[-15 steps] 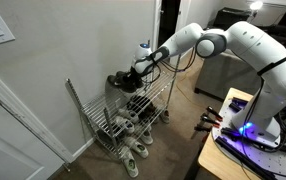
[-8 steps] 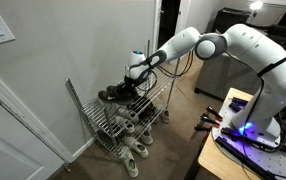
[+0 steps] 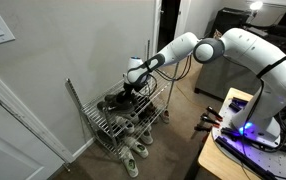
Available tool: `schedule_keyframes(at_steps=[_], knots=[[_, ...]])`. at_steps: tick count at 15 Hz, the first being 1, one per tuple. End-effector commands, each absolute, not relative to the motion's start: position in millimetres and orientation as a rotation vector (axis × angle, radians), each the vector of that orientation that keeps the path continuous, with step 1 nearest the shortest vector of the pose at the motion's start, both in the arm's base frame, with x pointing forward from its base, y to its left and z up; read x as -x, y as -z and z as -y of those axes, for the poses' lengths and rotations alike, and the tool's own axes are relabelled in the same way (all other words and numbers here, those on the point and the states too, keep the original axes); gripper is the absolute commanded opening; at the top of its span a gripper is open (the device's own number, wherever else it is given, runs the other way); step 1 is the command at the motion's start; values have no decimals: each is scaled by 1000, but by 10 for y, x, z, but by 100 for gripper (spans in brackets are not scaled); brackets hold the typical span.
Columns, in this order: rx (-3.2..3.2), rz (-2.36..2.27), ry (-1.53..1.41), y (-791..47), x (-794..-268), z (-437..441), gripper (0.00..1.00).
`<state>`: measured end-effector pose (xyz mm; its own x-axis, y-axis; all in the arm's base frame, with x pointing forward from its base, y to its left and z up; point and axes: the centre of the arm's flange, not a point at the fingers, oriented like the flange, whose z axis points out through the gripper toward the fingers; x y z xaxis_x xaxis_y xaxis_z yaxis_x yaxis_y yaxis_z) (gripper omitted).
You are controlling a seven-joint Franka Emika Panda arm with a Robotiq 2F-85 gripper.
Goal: Move the black shoes on the top rack to the left
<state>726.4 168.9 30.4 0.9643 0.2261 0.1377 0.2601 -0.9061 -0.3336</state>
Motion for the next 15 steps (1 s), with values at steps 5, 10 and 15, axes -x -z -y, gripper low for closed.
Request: schedule_keyframes(at_steps=[5, 10, 15], knots=[[2595, 358, 183, -212, -7345, -1900, 6], [2580, 327, 198, -124, -7334, -1914, 34], [2560, 311, 196, -89, -7321, -1941, 68]])
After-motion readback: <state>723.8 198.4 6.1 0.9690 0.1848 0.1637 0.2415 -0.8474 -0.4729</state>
